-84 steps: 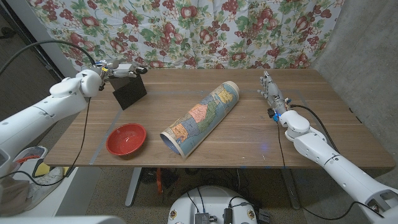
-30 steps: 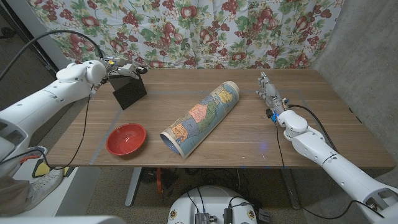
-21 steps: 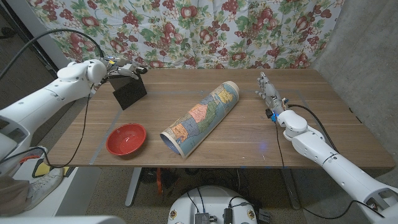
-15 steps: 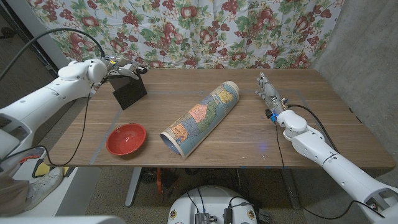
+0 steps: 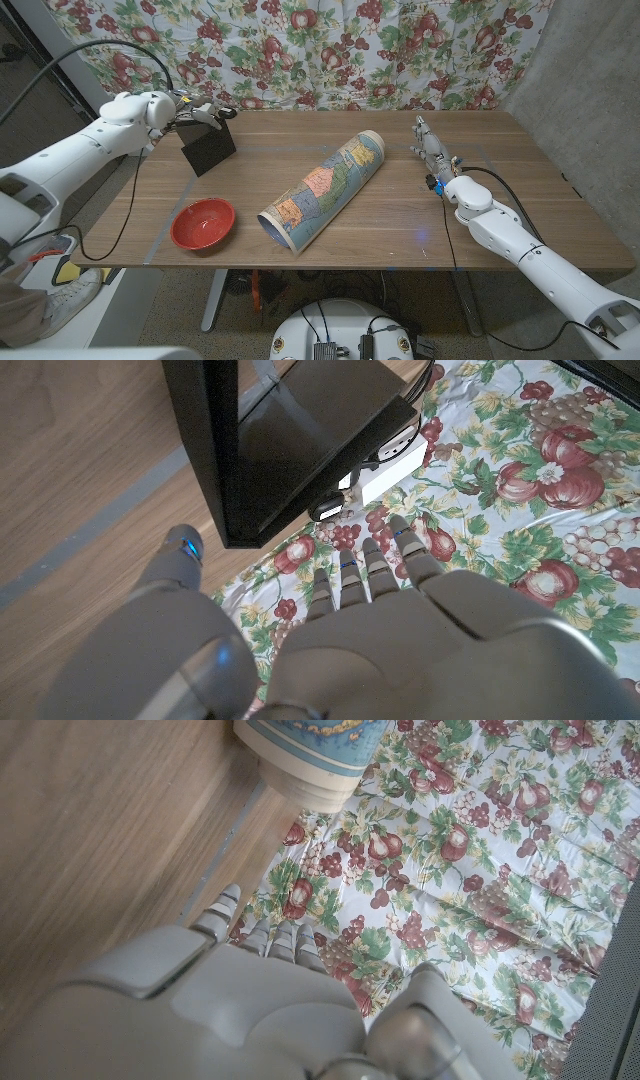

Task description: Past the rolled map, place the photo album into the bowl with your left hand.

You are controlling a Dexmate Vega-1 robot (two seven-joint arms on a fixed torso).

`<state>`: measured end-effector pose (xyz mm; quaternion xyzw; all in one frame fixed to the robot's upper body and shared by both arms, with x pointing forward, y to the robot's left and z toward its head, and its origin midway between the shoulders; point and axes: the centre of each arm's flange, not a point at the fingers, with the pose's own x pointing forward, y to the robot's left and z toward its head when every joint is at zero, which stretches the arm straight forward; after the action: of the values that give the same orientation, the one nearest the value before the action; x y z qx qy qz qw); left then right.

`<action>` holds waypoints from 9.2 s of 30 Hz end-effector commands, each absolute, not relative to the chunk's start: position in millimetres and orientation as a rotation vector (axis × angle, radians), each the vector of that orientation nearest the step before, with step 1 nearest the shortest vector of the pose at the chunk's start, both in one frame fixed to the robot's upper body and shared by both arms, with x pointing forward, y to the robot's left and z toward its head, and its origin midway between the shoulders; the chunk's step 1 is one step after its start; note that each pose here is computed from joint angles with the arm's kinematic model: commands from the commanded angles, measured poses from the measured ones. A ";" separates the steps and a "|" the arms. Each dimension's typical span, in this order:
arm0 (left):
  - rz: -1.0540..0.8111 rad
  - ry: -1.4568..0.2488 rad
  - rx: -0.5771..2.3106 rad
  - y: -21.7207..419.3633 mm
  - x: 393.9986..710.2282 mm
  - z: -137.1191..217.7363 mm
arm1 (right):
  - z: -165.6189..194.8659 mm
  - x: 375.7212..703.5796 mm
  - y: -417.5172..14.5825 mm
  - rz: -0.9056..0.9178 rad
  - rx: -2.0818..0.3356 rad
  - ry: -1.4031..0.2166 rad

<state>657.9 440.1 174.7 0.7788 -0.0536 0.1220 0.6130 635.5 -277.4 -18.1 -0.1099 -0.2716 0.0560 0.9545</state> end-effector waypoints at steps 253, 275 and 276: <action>0.206 0.023 1.783 392.9 676.9 138.4 | -25.4 631.4 -291.2 0.157 -0.256 -0.519; 0.248 -0.044 1.768 383.7 650.3 140.9 | -23.1 624.8 -294.3 0.142 -0.246 -0.547; 0.251 -0.049 1.769 381.9 647.9 141.7 | -23.4 624.1 -294.8 0.140 -0.250 -0.548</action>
<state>663.5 389.9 140.1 0.7745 -0.0060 0.1008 0.6245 628.3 -292.0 -25.3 -0.1228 -0.2621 0.0749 0.9543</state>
